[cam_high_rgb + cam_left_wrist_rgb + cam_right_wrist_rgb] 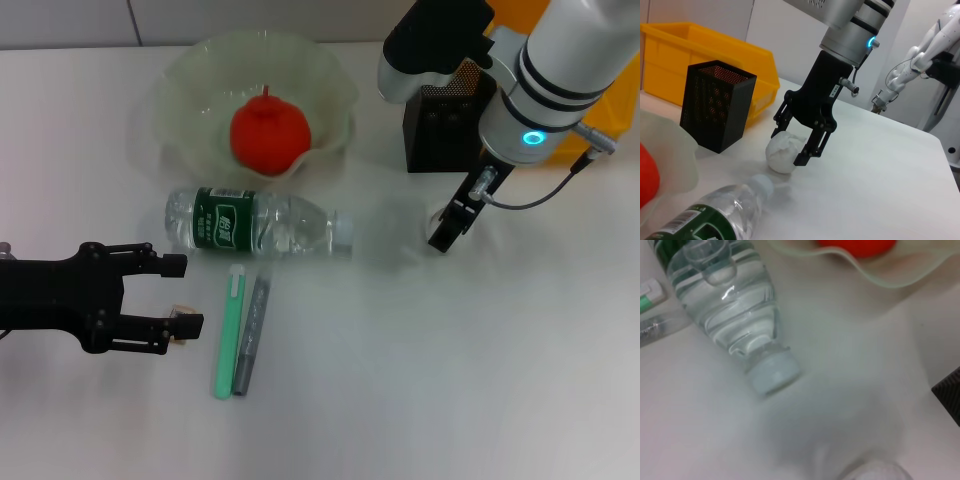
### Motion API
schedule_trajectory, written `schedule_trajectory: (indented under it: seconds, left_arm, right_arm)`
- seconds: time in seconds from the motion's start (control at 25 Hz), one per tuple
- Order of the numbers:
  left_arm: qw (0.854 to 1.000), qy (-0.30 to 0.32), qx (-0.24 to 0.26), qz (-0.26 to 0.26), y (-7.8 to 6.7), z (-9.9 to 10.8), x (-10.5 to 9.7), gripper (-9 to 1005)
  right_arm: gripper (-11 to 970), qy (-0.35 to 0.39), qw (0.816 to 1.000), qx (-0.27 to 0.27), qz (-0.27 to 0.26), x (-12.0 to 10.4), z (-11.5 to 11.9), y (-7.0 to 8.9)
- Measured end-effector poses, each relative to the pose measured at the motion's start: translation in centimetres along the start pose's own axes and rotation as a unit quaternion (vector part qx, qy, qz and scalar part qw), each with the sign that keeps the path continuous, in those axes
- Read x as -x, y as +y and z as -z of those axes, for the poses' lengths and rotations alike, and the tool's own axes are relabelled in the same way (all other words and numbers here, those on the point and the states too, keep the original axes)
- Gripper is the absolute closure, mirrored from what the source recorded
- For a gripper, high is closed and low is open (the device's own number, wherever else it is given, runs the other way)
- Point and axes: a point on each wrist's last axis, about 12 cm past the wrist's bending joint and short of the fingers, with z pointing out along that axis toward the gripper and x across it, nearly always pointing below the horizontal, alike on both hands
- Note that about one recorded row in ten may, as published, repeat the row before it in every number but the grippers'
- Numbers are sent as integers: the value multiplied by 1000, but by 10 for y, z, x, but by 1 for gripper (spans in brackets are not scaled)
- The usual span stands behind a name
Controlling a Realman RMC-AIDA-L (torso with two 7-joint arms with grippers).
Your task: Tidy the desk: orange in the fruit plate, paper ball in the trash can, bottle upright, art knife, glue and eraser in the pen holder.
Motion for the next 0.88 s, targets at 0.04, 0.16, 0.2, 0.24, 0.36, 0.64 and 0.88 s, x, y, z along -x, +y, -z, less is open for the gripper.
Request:
schedule_trajectory:
  seconds: [0.04,0.16,0.2,0.24,0.36,0.64,0.88]
  left_arm:
    - [1000,0,0,0,0,0,0,150]
    - [1000,-1,-1,0,0,-1,0,150]
    - [1000,-1,-1,1,0,-1,0,150]
    - [1000,-1,-1,1,0,-1,0,150]
    - [1000,0,0,3,-1,-1,-1,150]
    - [1000,0,1,2,-2,0,-4,150]
    - [1000,0,1,-1,-2,0,-4,150]
  right_arm:
    - [177,-1,1000,0,-1,-1,-1,0]
    - [270,-1,1000,0,-2,-1,-1,0]
    - [300,0,1000,0,-2,-2,-1,-1]
    - [331,0,1000,-1,-3,-3,-1,-2]
    - [399,1,1000,-1,-3,-4,0,-2]
    - [442,9,998,-62,-10,-15,53,-7]
    - [453,-24,991,-130,-32,-27,102,-23]
